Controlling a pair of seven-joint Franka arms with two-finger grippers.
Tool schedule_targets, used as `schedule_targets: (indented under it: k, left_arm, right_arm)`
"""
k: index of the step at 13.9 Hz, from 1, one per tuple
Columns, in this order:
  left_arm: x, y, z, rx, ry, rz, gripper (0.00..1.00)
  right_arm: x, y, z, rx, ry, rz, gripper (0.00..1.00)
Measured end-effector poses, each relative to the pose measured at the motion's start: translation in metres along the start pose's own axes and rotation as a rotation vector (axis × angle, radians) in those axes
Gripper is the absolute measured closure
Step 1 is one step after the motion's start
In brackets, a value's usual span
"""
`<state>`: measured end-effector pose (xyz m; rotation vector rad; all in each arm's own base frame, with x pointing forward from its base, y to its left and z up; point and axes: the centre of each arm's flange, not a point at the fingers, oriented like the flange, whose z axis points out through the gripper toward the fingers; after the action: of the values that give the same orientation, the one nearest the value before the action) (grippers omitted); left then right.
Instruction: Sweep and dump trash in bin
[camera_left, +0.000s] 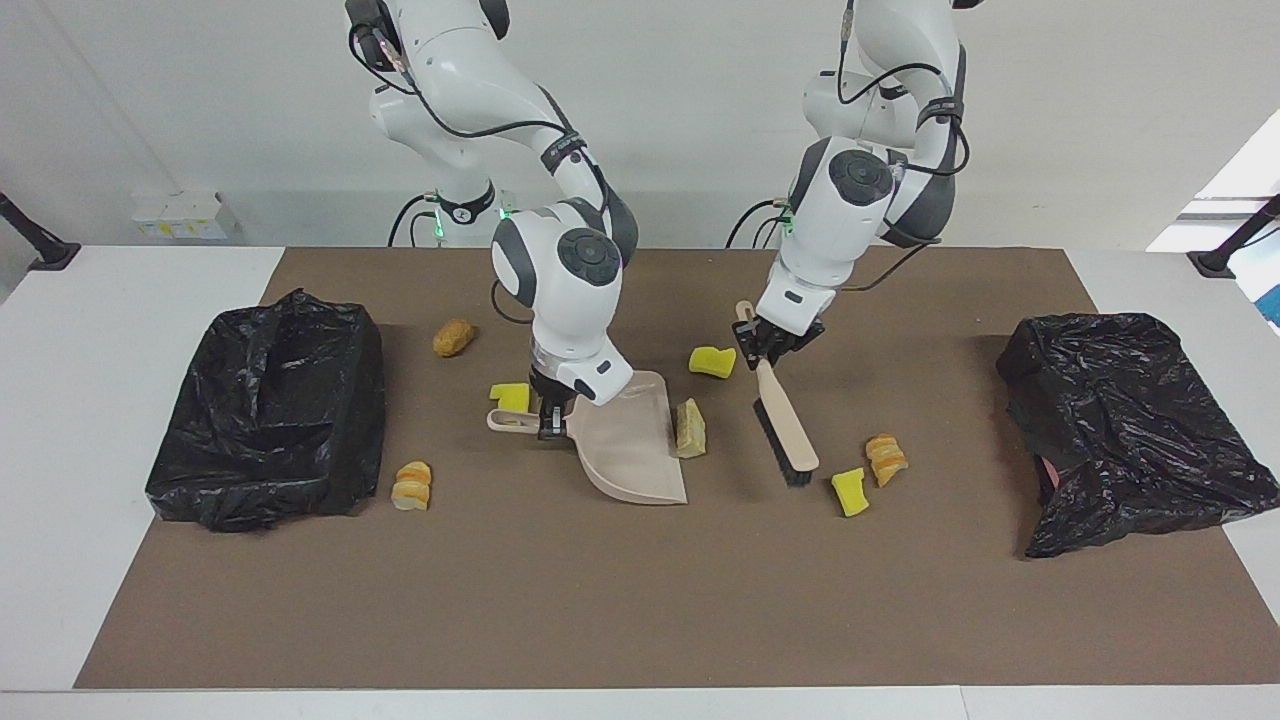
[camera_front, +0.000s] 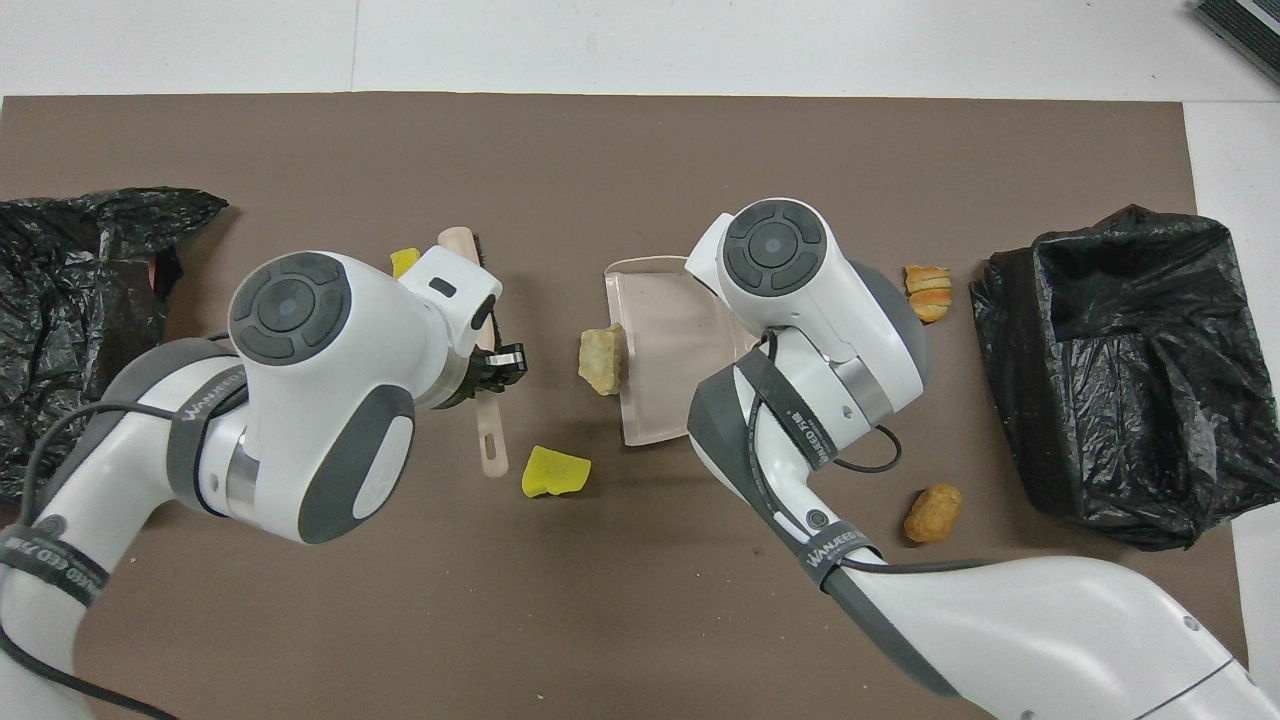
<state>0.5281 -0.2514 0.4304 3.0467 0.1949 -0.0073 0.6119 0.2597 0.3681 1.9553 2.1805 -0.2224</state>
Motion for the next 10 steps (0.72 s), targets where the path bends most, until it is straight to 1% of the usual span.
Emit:
schedule_targets:
  k: [2, 4, 5, 8, 10]
  left_arm:
    - [0.026, -0.045, -0.001, 0.027, 0.007, 0.070, 0.74]
    - [0.055, -0.108, -0.002, 0.059, 0.013, 0.133, 0.74]
    - [0.066, -0.138, -0.002, 0.082, 0.014, 0.151, 0.74]
    - [0.078, -0.201, 0.003, 0.106, -0.009, 0.184, 0.74]
    - [0.073, -0.215, 0.021, 0.109, -0.047, 0.198, 0.74]
  right_arm:
    - [-0.001, 0.000, 0.002, 0.003, -0.001, -0.046, 0.69]
    - [-0.004, 0.000, 0.004, 0.006, -0.001, -0.129, 0.69]
    - [-0.005, 0.000, 0.005, 0.006, -0.001, -0.150, 0.69]
    - [-0.006, 0.000, 0.005, 0.007, -0.001, -0.162, 0.69]
    - [-0.005, -0.001, 0.006, 0.009, -0.002, -0.142, 0.69]
